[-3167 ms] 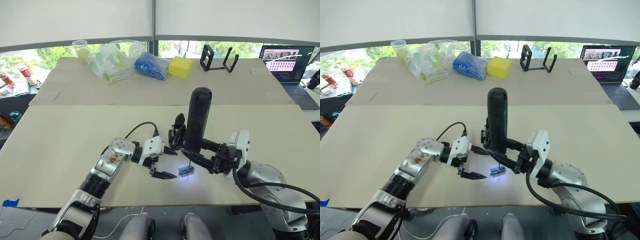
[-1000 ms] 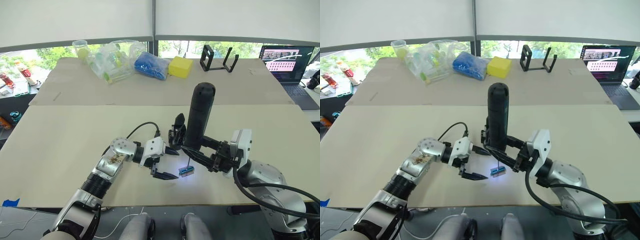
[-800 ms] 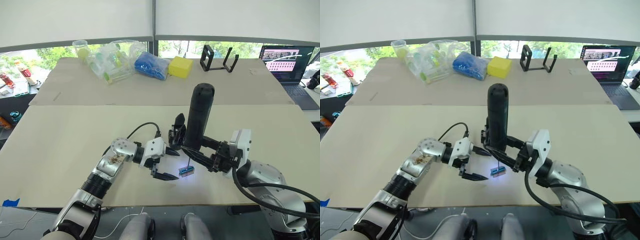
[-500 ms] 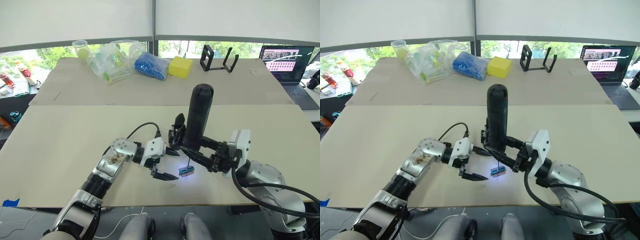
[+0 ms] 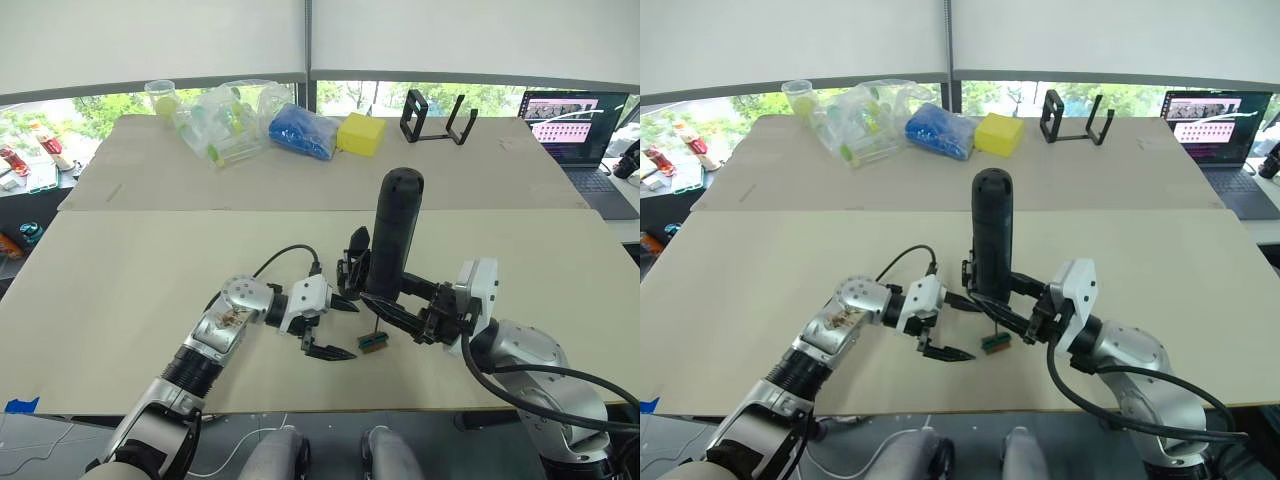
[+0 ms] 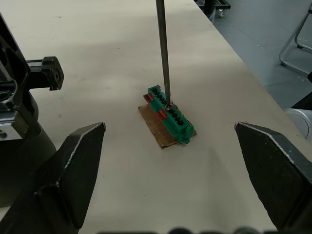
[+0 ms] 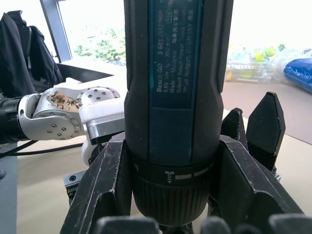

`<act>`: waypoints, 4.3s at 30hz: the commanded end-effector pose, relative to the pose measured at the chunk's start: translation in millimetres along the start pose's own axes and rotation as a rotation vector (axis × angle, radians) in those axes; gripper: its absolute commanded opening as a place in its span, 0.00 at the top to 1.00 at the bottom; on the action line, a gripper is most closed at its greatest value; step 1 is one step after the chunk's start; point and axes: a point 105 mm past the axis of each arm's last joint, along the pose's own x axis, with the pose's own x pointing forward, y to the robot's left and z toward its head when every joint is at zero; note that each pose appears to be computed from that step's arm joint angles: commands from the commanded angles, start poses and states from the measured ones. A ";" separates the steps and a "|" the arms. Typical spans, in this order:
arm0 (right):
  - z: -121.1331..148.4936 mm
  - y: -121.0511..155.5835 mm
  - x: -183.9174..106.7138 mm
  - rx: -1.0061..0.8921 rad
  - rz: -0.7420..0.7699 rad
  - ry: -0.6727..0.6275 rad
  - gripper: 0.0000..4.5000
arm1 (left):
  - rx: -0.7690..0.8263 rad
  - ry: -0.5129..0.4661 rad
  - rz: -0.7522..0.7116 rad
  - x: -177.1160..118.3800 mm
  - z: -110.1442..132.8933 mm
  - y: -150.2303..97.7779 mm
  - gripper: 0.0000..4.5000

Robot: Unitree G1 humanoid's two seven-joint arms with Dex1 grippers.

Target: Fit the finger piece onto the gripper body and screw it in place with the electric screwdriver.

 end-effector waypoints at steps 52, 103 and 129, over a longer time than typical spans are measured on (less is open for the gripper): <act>71.7 9.8 7.7 -0.095 0.061 -0.162 0.58 | -0.074 -0.044 0.114 -50.3 18.4 2.5 0.00; 94.4 16.0 4.3 -0.047 0.156 -0.130 0.58 | -0.003 0.004 0.101 8.5 -4.5 70.1 0.00; 102.0 16.1 25.3 -0.076 0.216 -0.156 0.58 | -0.110 -0.083 0.411 11.9 -5.5 44.0 0.00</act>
